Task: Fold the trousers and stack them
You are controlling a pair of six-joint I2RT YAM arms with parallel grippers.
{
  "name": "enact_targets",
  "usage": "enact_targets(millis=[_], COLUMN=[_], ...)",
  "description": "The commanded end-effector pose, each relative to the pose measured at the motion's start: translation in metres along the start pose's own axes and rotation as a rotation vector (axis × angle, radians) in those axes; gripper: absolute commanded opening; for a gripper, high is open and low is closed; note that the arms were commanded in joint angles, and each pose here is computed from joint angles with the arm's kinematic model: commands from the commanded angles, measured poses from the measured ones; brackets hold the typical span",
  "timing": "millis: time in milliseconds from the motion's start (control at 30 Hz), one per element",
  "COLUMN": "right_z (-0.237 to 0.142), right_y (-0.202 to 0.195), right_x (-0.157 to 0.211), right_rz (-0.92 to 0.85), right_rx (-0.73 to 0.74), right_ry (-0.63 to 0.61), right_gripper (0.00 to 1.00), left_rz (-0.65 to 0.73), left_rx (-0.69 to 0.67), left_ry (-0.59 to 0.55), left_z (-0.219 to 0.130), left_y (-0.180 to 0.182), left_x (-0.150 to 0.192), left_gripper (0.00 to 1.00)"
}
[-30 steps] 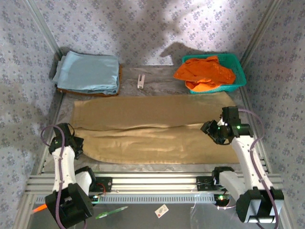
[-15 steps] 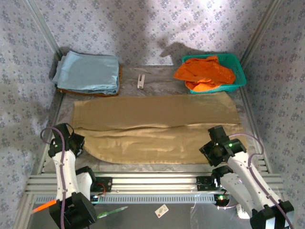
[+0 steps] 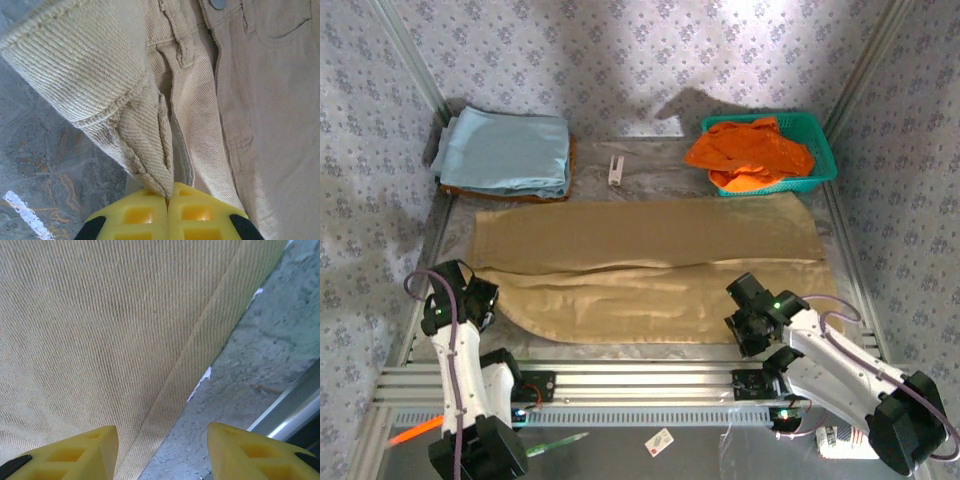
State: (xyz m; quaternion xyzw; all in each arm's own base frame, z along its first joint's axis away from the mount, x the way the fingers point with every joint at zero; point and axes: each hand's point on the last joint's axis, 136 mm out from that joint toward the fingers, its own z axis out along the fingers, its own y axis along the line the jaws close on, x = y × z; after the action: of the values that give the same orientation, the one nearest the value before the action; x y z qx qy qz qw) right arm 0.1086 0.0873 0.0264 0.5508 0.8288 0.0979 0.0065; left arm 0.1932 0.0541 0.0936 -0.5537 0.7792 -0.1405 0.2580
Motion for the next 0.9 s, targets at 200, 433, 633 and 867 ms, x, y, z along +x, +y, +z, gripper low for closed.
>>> enact_targets(millis=[200, 433, 633, 867], right_z=[0.026, 0.012, -0.019, -0.045], right_y=[-0.012, -0.012, -0.011, -0.015], right_x=[-0.01, -0.027, -0.038, -0.032], right_rz=[0.07, -0.031, -0.211, -0.374], right_rx=[0.041, -0.01, -0.11, -0.139], right_ry=[-0.065, -0.138, -0.188, -0.163], right_gripper=[0.37, 0.0, 0.0, 0.0], left_rz=[0.012, 0.031, 0.039, 0.063], left_rx=[0.067, 0.086, 0.143, 0.11], left_ry=[0.004, -0.005, -0.022, -0.038], left_z=[-0.008, -0.026, -0.061, -0.076], left_y=[-0.011, -0.017, -0.023, -0.014], left_x=[0.002, 0.002, 0.01, 0.014], left_gripper=[0.0, 0.0, 0.0, 0.0])
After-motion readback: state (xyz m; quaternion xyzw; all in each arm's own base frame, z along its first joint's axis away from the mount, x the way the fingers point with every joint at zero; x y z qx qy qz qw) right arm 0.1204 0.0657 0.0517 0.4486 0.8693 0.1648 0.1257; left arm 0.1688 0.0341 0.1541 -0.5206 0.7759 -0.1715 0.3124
